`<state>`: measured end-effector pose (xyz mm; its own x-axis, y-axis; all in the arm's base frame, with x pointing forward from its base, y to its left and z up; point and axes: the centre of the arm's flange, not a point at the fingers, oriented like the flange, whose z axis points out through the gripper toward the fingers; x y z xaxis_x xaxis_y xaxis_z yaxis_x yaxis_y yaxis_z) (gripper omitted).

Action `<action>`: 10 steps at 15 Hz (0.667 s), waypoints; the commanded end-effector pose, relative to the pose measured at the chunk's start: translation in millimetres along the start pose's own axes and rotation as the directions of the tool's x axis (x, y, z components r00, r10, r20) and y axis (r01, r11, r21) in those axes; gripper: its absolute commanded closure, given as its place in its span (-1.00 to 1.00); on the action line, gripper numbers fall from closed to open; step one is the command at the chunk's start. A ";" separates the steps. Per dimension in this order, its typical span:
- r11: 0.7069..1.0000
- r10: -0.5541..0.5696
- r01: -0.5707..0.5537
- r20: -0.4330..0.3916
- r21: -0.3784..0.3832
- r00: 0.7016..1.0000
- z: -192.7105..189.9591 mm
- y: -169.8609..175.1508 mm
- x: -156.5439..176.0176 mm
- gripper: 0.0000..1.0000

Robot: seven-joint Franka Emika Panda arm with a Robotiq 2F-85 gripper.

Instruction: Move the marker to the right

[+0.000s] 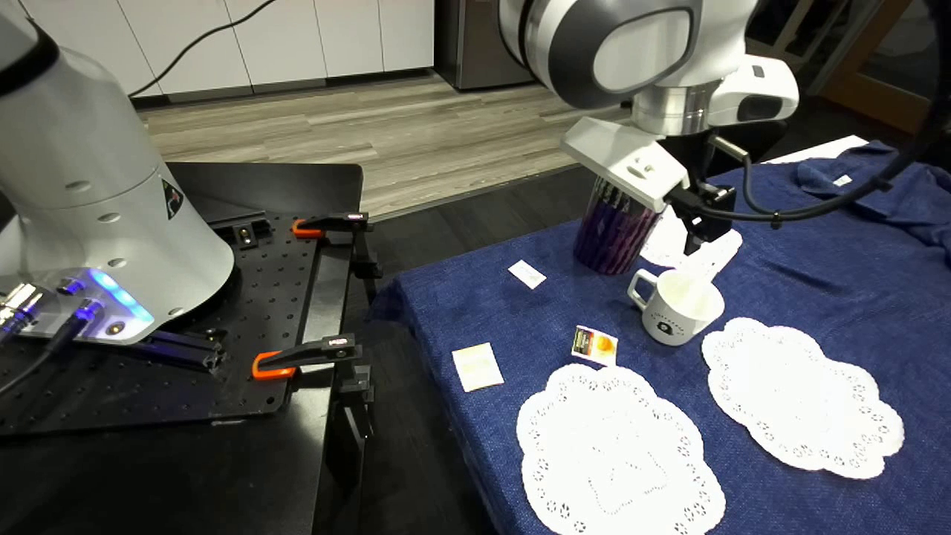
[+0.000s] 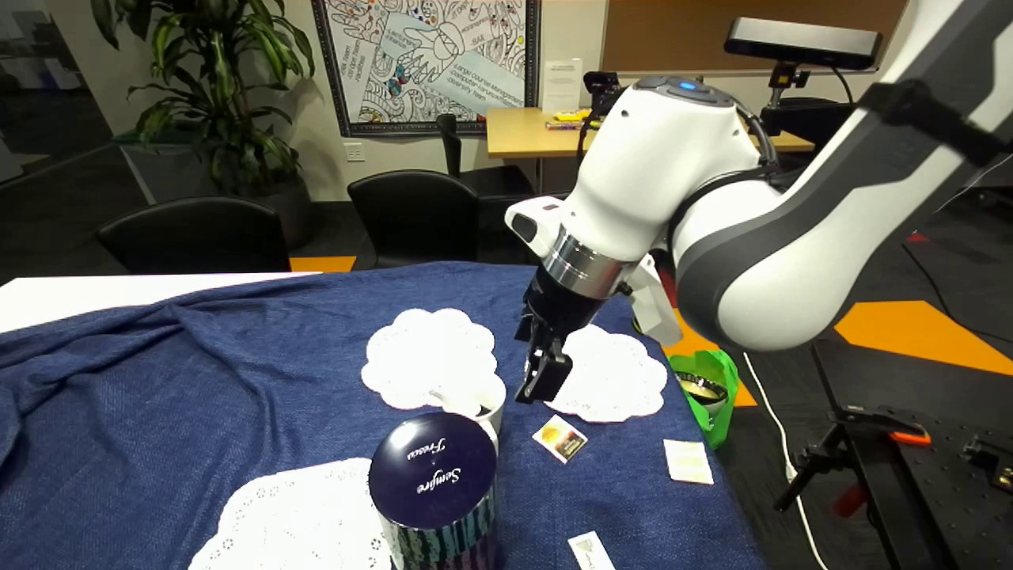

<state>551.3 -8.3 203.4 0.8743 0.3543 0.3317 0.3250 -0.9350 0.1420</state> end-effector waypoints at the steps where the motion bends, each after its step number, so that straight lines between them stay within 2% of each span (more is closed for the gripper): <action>1: 1.000 -0.024 0.023 -0.047 -0.010 0.999 25.2 12.9 9.3 -1.00; 8: 1.000 -0.012 0.012 -0.066 0.000 0.998 53.6 27.0 24.3 -1.00; 10: 1.000 -0.009 0.009 -0.073 0.002 0.997 57.9 29.0 29.8 -0.82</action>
<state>590.8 -20.5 166.9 0.8652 0.3401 0.3684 0.3109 -0.9404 0.1381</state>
